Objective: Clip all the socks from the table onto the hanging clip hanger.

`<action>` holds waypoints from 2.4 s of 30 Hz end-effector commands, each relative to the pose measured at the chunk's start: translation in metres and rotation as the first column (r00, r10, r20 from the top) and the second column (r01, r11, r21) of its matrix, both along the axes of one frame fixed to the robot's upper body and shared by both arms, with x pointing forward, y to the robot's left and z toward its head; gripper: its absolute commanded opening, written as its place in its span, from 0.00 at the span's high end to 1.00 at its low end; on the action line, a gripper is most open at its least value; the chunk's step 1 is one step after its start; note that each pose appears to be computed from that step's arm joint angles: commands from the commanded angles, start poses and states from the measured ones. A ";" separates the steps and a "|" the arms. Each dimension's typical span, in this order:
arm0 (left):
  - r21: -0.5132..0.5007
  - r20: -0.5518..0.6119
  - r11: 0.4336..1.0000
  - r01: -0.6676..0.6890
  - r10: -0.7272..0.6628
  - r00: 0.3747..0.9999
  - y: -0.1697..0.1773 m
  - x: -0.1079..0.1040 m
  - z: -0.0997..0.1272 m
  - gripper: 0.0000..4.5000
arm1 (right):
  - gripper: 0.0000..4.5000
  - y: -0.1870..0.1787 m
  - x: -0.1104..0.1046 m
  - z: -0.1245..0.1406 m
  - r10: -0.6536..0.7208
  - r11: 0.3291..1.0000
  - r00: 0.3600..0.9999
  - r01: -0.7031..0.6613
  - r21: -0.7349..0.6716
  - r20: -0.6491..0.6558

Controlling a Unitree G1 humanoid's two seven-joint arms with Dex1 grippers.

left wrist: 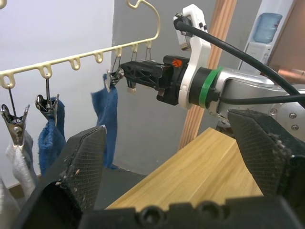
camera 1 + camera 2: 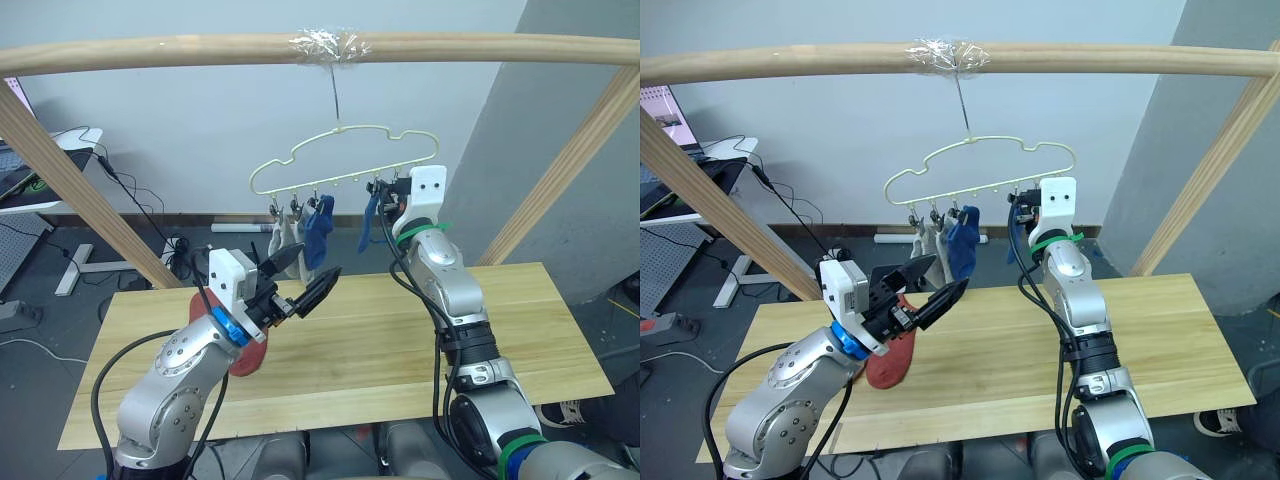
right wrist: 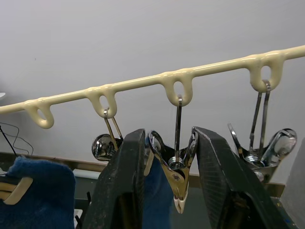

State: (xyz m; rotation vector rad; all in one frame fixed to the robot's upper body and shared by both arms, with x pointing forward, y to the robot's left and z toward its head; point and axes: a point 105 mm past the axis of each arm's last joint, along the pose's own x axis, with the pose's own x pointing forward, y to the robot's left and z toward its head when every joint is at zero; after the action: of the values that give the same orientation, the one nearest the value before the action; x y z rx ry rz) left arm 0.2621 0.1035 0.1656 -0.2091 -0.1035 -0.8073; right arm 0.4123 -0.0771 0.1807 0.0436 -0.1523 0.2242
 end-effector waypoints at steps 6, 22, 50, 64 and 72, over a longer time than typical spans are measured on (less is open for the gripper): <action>-0.011 0.067 1.000 0.010 -0.010 0.998 -0.002 -0.004 0.015 0.00 | 0.89 -0.001 0.002 0.018 -0.010 1.000 0.998 0.010 0.009 0.056; 0.292 -0.121 0.902 -0.320 0.366 0.923 0.065 0.026 -0.070 0.00 | 0.99 -0.013 -0.003 0.016 0.077 0.995 0.997 -0.078 -0.064 -0.007; 0.488 -0.383 0.849 -0.202 0.416 0.825 0.100 0.039 -0.191 0.76 | 0.99 -0.026 -0.019 0.025 0.099 0.992 0.991 -0.105 -0.066 -0.085; 0.366 -0.229 0.910 -0.197 0.293 0.928 0.063 0.026 -0.126 1.00 | 0.99 -0.042 -0.017 0.029 0.099 0.995 0.981 -0.093 0.045 -0.167; 0.456 -0.260 0.846 -0.277 0.424 0.868 0.087 0.043 -0.154 0.62 | 0.99 -0.038 -0.017 0.027 0.106 0.994 0.979 -0.099 0.046 -0.174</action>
State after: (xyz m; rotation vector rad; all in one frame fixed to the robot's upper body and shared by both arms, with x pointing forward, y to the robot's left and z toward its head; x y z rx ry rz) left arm 0.2989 0.1865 0.0107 0.0406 0.3690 -0.4204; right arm 0.3964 -0.1119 0.1963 0.1116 0.0603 0.3337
